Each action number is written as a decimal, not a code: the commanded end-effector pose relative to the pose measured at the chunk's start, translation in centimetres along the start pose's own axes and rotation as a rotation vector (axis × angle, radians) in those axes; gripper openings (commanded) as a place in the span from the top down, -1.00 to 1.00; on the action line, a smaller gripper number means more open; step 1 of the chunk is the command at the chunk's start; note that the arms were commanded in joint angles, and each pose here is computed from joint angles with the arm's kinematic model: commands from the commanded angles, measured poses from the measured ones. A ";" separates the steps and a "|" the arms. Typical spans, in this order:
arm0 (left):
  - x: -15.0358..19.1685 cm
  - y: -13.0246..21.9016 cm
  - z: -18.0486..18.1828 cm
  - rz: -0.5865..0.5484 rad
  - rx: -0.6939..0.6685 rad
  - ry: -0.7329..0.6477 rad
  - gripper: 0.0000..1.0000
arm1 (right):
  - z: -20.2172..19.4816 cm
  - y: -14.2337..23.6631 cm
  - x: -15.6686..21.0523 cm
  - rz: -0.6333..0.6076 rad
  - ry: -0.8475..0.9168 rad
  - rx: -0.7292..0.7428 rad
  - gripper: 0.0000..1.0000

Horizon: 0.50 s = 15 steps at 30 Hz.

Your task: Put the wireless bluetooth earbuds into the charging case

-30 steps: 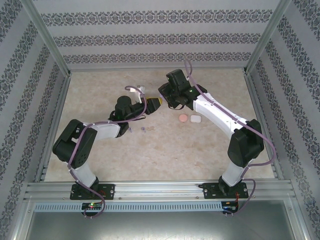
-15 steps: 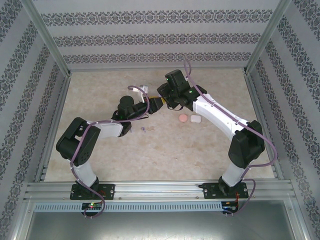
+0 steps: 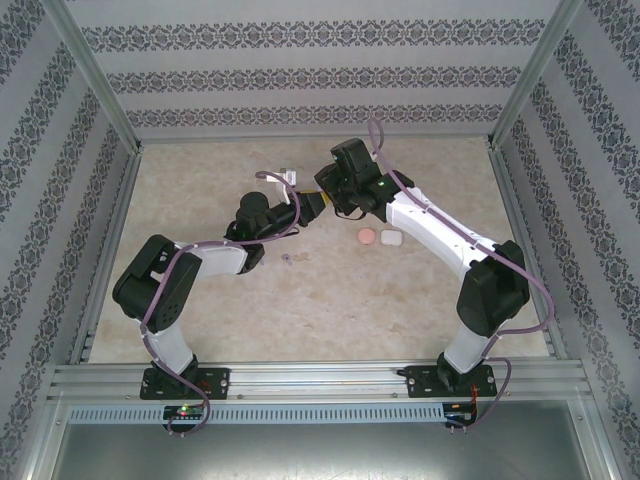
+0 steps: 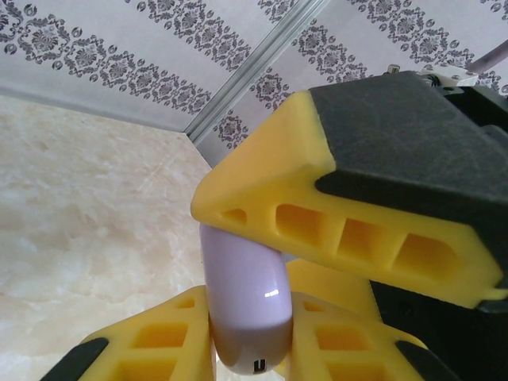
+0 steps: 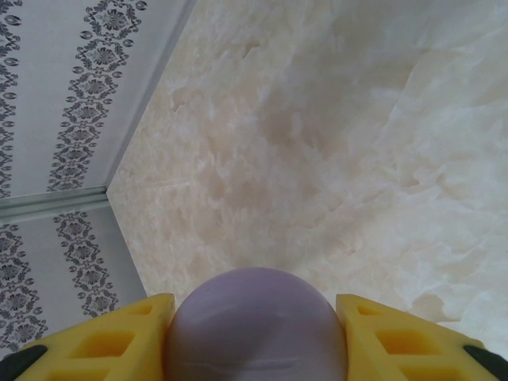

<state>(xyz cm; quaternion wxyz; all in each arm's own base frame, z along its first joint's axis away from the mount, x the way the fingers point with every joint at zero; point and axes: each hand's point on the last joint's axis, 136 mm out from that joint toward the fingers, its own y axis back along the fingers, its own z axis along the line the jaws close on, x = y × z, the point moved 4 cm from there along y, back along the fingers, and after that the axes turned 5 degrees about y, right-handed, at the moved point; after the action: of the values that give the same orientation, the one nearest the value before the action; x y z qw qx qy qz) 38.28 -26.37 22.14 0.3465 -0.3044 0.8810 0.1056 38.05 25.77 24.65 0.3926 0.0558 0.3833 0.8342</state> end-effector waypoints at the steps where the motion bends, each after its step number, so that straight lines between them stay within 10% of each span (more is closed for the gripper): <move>1: -1.6 -0.2 -0.5 -0.095 0.015 -0.019 0.53 | 0.2 1.2 0.6 0.002 0.001 -0.014 0.32; 15: -2.7 0.5 -0.3 -0.198 -0.007 -0.004 0.58 | 0.1 1.3 0.6 -0.002 -0.010 -0.015 0.32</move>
<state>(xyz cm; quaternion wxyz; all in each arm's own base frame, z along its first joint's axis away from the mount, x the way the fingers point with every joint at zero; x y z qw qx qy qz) 38.64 -26.02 22.91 0.3491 -0.3380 0.8689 0.0947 38.37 26.01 25.46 0.4046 0.0454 0.3655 0.8371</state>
